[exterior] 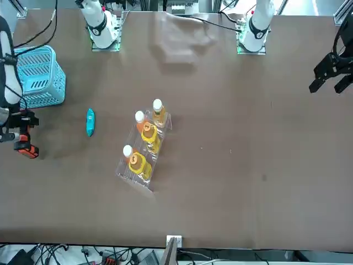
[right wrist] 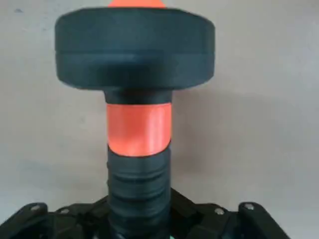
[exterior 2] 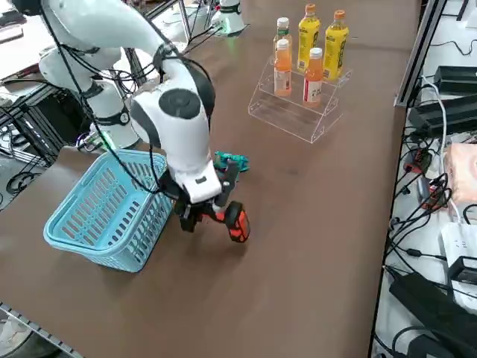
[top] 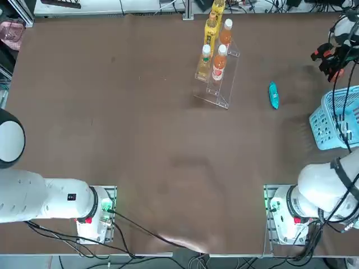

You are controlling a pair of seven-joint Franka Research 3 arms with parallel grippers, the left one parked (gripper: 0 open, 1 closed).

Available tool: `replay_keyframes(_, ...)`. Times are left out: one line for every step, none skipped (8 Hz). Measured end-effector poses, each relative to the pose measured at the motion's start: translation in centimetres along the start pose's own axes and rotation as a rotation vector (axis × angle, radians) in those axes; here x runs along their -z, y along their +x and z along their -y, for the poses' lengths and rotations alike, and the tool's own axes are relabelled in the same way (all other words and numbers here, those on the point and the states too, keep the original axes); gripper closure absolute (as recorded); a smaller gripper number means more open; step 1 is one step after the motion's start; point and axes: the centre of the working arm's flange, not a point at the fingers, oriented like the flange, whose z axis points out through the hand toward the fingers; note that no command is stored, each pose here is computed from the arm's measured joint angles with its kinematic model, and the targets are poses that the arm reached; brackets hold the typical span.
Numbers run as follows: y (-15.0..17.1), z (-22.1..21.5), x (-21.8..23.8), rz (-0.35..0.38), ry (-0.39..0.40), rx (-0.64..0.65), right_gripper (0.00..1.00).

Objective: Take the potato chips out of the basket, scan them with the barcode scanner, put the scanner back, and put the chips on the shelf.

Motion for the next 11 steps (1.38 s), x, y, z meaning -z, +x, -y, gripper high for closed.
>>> replay_keyframes(-0.1, -0.6, -1.3, -0.005, 0.0, -0.002, 0.84)
replay_keyframes(-0.2, -1.1, -2.4, -0.009, 0.001, -0.005, 0.84)
replay_keyframes(-0.2, -1.5, -3.4, -0.016, 0.0, -0.009, 0.84)
replay_keyframes(-0.1, -1.7, -4.0, -0.022, -0.003, -0.012, 0.84)
replay_keyframes(-0.1, -1.9, -4.3, -0.024, -0.003, -0.013, 0.84)
replay_keyframes(0.0, -2.0, -4.6, -0.03, -0.005, -0.015, 0.84)
replay_keyframes(0.1, -2.1, -4.8, -0.038, -0.01, -0.016, 0.84)
replay_keyframes(0.1, -2.2, -5.3, -0.039, -0.009, -0.016, 0.84)
replay_keyframes(0.0, -2.3, -5.7, -0.039, -0.008, -0.018, 0.84)
replay_keyframes(0.0, -2.5, -6.1, -0.04, -0.008, -0.022, 0.84)
replay_keyframes(-0.1, -2.7, -6.6, -0.042, -0.008, -0.025, 0.83)
